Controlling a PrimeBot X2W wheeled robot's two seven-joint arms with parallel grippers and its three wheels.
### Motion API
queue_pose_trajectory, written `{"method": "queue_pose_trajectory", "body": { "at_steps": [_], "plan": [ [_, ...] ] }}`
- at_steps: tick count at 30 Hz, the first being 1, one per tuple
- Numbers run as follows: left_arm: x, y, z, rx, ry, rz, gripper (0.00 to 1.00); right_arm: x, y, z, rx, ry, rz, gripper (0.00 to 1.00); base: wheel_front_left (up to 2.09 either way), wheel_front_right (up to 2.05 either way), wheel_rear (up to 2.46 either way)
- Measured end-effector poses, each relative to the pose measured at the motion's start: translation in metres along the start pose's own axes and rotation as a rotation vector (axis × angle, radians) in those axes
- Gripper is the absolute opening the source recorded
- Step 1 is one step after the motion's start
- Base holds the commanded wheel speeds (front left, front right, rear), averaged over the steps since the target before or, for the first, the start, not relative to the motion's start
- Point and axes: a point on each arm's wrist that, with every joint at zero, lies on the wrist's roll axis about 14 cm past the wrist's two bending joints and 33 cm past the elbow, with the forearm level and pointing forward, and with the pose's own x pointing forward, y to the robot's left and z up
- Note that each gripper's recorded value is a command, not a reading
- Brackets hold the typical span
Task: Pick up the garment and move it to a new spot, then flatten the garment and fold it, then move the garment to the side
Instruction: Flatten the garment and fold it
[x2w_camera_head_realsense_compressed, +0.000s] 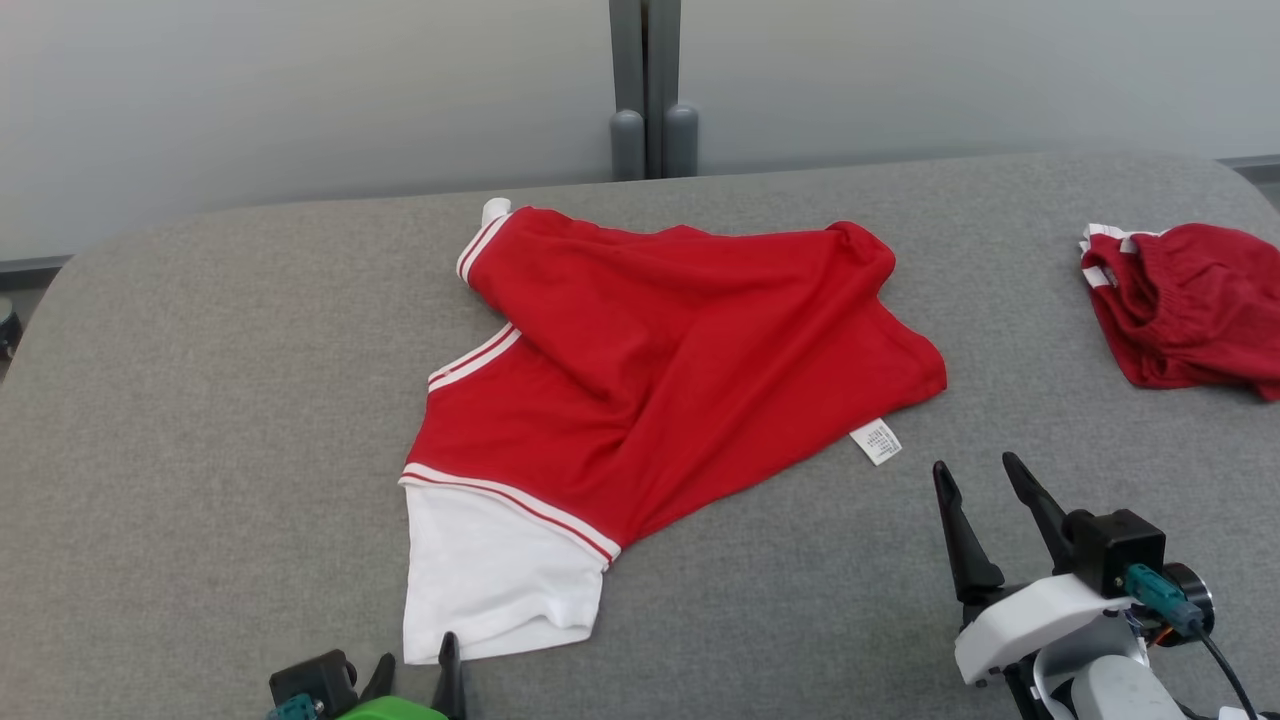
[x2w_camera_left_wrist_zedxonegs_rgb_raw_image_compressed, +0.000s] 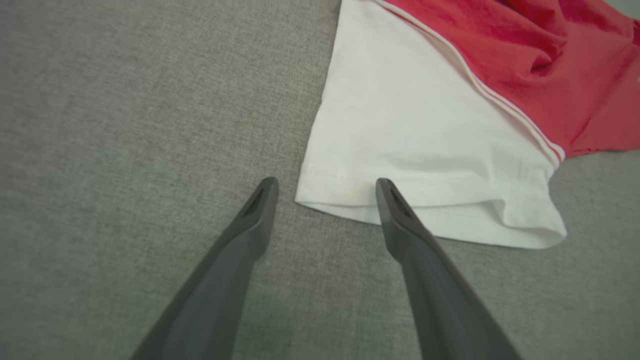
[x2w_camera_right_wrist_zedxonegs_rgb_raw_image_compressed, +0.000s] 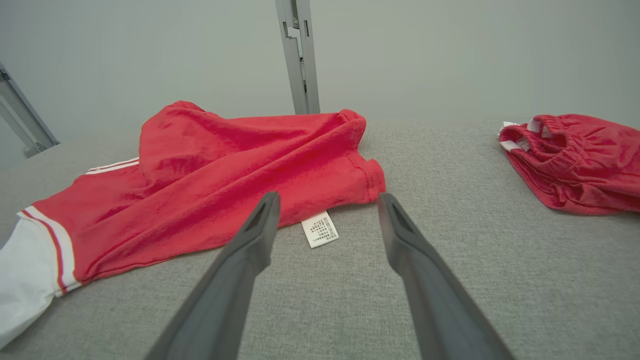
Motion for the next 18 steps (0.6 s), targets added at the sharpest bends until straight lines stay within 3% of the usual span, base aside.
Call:
{"method": "queue_pose_trajectory", "body": {
  "at_steps": [3, 5, 6, 11, 18],
  "plan": [
    [0.004, -0.001, -0.003, -0.004, 0.018, -0.003, 1.0, -0.001, -0.003, -0.002, -0.001, 0.007, -0.008, 1.0, 0.0, 0.0, 0.0],
    [0.006, -0.004, -0.004, -0.019, 0.025, -0.017, 0.74, -0.001, -0.004, -0.004, -0.002, 0.011, -0.012, 1.0, 0.0, 0.0, 0.0],
    [0.007, -0.006, -0.004, -0.021, 0.029, -0.022, 0.44, -0.001, -0.005, -0.005, -0.003, 0.014, -0.014, 1.0, 0.0, 0.0, 0.0],
    [0.011, -0.016, -0.005, -0.018, 0.036, -0.06, 0.02, 0.001, -0.008, -0.009, -0.016, 0.031, -0.02, 1.0, 0.0, 0.0, 0.0],
    [0.016, -0.021, 0.025, -0.019, -0.09, -0.074, 0.0, 0.018, -0.017, -0.017, -0.063, 0.073, -0.036, 1.0, 0.0, 0.0, 0.0]
  ]
}}
